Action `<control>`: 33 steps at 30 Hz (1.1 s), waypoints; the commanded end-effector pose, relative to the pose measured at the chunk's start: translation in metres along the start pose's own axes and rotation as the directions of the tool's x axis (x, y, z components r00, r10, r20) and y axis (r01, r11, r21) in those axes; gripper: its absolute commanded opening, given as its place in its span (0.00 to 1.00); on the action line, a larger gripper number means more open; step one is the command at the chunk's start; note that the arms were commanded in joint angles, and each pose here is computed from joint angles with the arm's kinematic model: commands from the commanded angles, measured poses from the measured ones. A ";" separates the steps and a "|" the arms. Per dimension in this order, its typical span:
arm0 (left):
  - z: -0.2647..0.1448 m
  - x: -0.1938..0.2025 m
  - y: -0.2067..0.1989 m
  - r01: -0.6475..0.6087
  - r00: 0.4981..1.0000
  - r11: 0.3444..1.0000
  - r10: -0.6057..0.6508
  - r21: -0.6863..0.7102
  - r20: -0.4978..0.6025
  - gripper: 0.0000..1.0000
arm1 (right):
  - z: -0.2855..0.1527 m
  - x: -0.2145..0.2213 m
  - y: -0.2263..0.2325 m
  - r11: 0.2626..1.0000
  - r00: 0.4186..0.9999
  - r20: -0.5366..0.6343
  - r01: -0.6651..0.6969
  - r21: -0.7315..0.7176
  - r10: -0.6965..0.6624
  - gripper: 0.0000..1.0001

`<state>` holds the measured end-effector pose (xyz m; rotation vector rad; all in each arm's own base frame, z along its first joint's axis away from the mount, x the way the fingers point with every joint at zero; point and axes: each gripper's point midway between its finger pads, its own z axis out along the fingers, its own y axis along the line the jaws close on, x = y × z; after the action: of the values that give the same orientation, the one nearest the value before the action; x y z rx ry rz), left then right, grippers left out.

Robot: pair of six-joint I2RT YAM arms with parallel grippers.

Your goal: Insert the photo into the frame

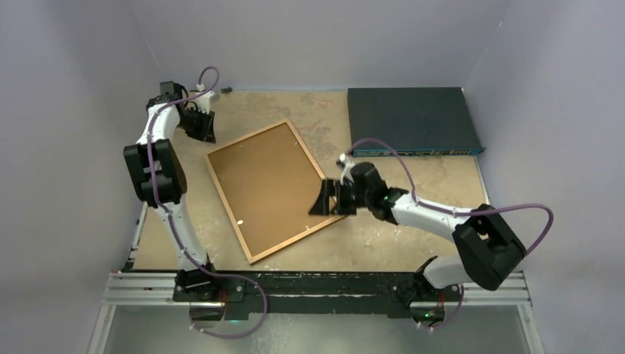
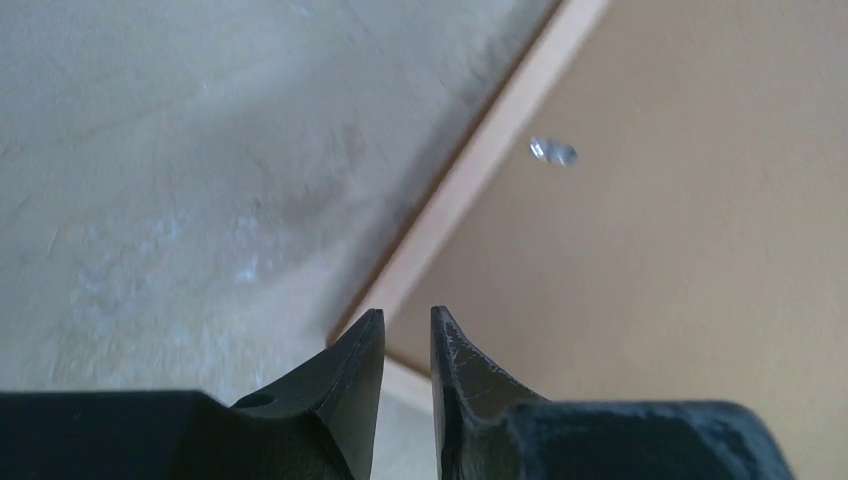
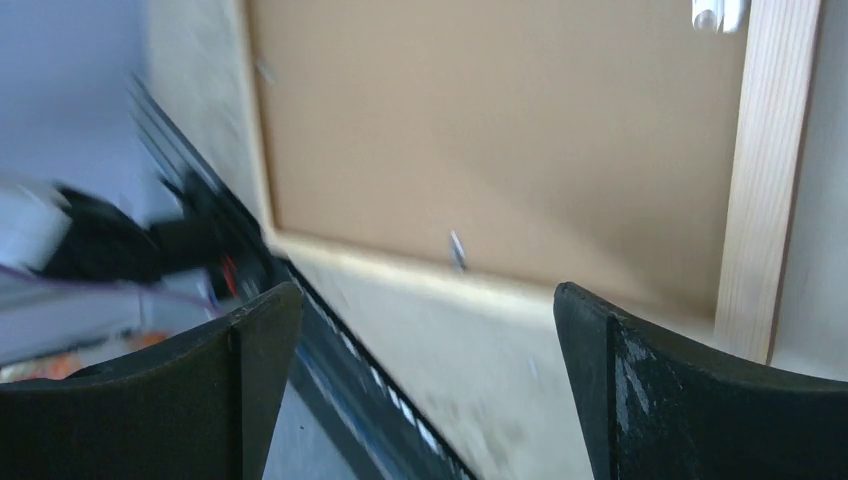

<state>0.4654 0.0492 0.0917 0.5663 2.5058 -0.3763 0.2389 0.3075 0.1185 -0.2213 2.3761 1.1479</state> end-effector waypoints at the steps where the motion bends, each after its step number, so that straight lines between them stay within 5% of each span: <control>1: 0.029 -0.043 0.014 0.114 0.989 0.993 -0.114 0.003 0.099 0.23 | -0.024 0.069 -0.007 0.991 0.980 -0.156 -0.127 -0.032 0.120 0.99; 11: 0.075 -0.021 0.016 0.202 0.978 0.979 -0.204 0.028 0.048 0.24 | -0.012 0.097 -0.020 0.983 0.955 -0.254 -0.175 -0.055 0.156 0.99; 33: 0.021 0.160 -0.066 0.120 0.963 0.977 -0.072 0.175 -0.258 0.11 | 0.027 -0.027 -0.056 0.993 0.999 -0.013 -0.042 0.109 0.044 0.99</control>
<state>0.4079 0.0657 0.0187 0.5305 2.5919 -0.3561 0.2463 0.2680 0.0470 -0.0303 2.6368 1.0254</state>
